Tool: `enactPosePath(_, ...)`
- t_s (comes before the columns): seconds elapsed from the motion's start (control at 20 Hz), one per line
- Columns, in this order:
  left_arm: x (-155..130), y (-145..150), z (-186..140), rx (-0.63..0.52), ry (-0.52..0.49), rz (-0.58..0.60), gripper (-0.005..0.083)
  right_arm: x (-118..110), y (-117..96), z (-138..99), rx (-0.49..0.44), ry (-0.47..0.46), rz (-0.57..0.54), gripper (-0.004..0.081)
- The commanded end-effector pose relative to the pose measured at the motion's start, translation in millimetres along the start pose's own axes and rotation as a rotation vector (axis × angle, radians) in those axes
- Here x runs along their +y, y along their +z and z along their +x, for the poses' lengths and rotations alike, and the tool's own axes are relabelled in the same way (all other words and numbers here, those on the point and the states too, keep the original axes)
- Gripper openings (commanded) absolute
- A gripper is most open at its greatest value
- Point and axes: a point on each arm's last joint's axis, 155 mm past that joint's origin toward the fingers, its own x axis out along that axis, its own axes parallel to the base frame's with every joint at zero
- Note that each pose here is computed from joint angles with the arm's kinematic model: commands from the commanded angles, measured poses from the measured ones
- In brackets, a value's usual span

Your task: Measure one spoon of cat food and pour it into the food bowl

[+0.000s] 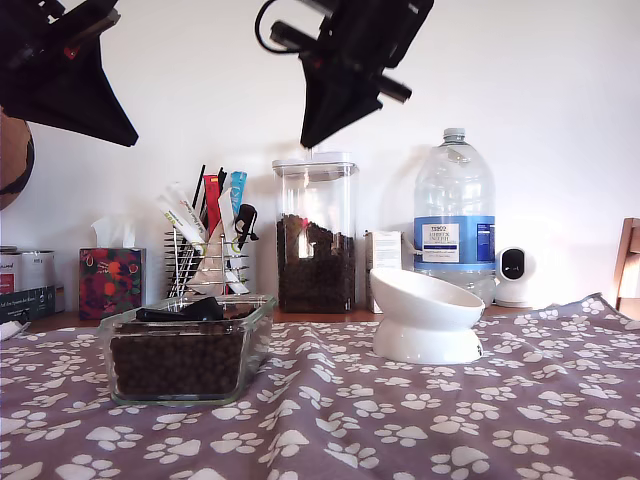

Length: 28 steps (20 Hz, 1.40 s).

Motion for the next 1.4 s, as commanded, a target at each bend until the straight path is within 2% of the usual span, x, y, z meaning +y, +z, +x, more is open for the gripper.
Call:
enactPosePath(0.0, 5, -1, 1, -0.004, 0.007, -0.010, -0.0020, -1, -2, -1, -0.029, -0.007, -0.006, -0.0011)
enactPosePath(0.15, 7, -1, 1, -0.004, 0.012, -0.013, -0.0020, -1, -5, -13, -0.084, -0.029, -0.014, -0.0011)
enactPosePath(0.45, 5, -2, 1, -0.002, 0.003, -0.012, -0.0020, 2, -59, -30, -0.172, -0.078, -0.003, -0.0011)
enactPosePath(0.6, 2, -4, 1, 0.005, -0.013, -0.006, -0.0020, -3, -80, -54, -0.258, -0.145, -0.004, -0.0011)
enactPosePath(0.8, 0, -20, 2, 0.025, -0.025, 0.013, -0.0020, -9, -104, -91, -0.367, -0.216, 0.008, -0.0011)
enactPosePath(0.95, -1, -35, -4, -0.018, -0.025, 0.024, -0.0020, -13, -122, -120, -0.439, -0.245, 0.032, -0.0011)
enactPosePath(1.1, -2, -42, -19, -0.108, -0.012, 0.019, -0.0020, -23, -140, -149, -0.507, -0.290, 0.076, -0.0011)
enactPosePath(1.25, 1, -42, -41, -0.202, 0.033, -0.002, -0.0020, -40, -157, -176, -0.563, -0.360, 0.122, -0.0011)
enactPosePath(1.35, -2, -38, -57, -0.250, 0.034, -0.006, -0.0020, -43, -169, -189, -0.577, -0.381, 0.124, -0.0011)
